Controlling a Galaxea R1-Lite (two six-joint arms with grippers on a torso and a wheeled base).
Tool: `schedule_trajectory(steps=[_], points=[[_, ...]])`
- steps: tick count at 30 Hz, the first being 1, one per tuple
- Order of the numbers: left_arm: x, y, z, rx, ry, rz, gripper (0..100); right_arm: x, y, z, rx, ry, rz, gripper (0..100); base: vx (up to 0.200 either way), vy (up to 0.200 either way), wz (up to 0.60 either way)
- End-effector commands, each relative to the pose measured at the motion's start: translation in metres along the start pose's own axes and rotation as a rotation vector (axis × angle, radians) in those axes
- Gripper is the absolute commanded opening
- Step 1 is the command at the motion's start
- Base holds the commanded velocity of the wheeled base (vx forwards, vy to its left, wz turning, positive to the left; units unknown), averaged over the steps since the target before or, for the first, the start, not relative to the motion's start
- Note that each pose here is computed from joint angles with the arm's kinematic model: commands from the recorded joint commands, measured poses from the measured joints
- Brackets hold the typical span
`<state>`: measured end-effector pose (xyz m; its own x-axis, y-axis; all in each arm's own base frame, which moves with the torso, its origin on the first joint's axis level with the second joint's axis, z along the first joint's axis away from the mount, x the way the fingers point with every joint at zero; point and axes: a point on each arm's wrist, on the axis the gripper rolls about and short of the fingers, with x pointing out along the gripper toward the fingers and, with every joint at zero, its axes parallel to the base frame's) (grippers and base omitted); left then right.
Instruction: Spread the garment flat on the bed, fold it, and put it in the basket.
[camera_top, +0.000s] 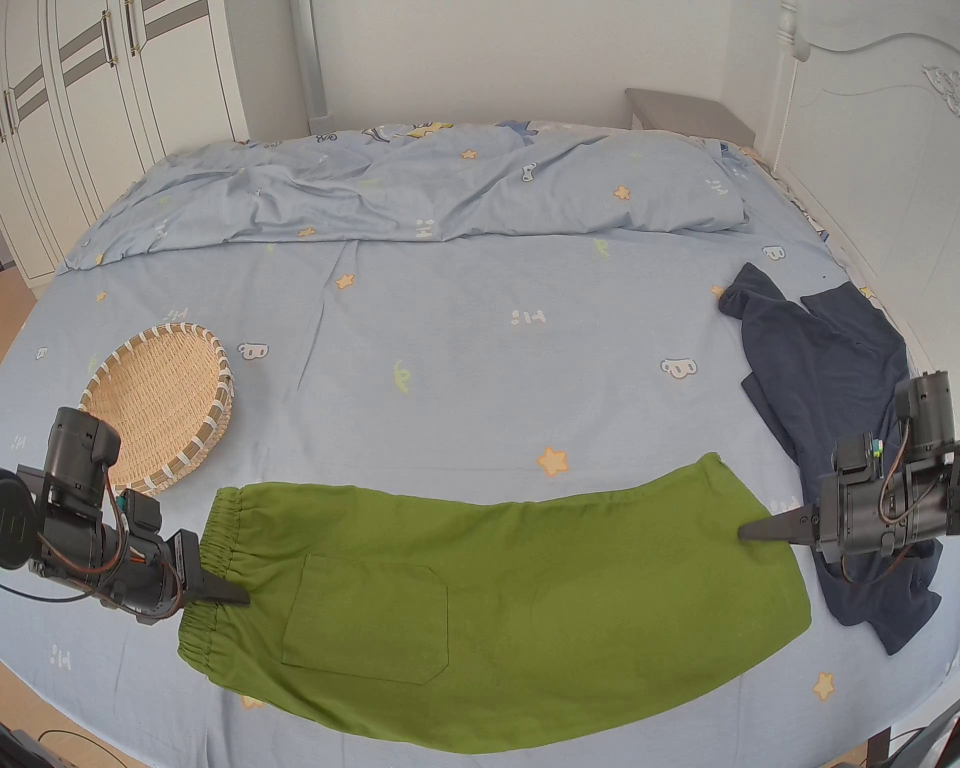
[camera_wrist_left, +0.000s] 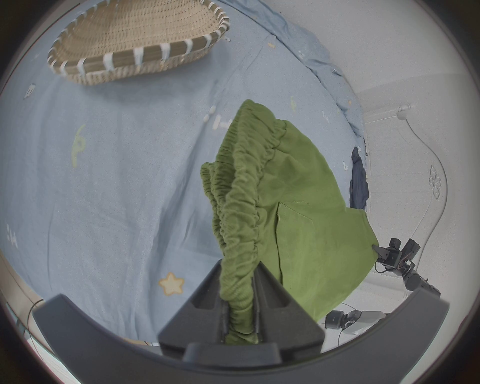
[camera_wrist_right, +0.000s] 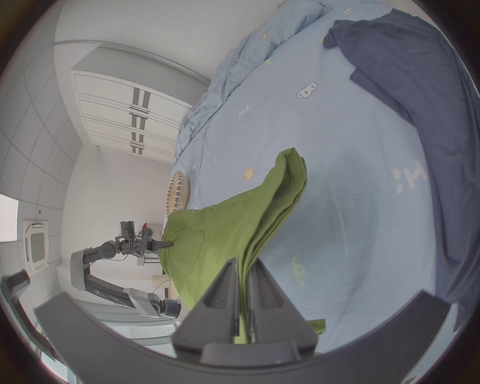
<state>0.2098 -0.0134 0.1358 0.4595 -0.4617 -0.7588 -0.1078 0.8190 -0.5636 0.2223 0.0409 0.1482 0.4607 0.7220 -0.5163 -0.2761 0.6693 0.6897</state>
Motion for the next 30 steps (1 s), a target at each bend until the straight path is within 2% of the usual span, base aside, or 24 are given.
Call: schedule_trajectory(steps=[1,7,13,22,30], points=[[-0.002,0.011,-0.026,-0.007,0.012,0.013,0,0.012,-0.020,-0.031,0.041,0.060,0.014,0,0.000,0.000,0.00],[0.010,0.022,-0.037,0.014,-0.013,0.001,0,0.028,-0.041,-0.040,0.078,0.099,0.021,0,0.000,0.000,0.00],[0.017,0.030,-0.034,0.002,-0.047,0.004,0,0.042,-0.055,-0.041,0.109,0.127,0.005,0,0.000,0.000,0.00],[0.007,0.042,-0.024,-0.032,-0.115,0.028,0,0.050,-0.063,-0.040,0.135,0.142,-0.011,0,0.000,0.000,0.00],[0.006,0.044,-0.025,-0.025,-0.117,0.034,0,0.059,-0.070,-0.035,0.149,0.156,-0.017,0,0.000,0.000,0.00]])
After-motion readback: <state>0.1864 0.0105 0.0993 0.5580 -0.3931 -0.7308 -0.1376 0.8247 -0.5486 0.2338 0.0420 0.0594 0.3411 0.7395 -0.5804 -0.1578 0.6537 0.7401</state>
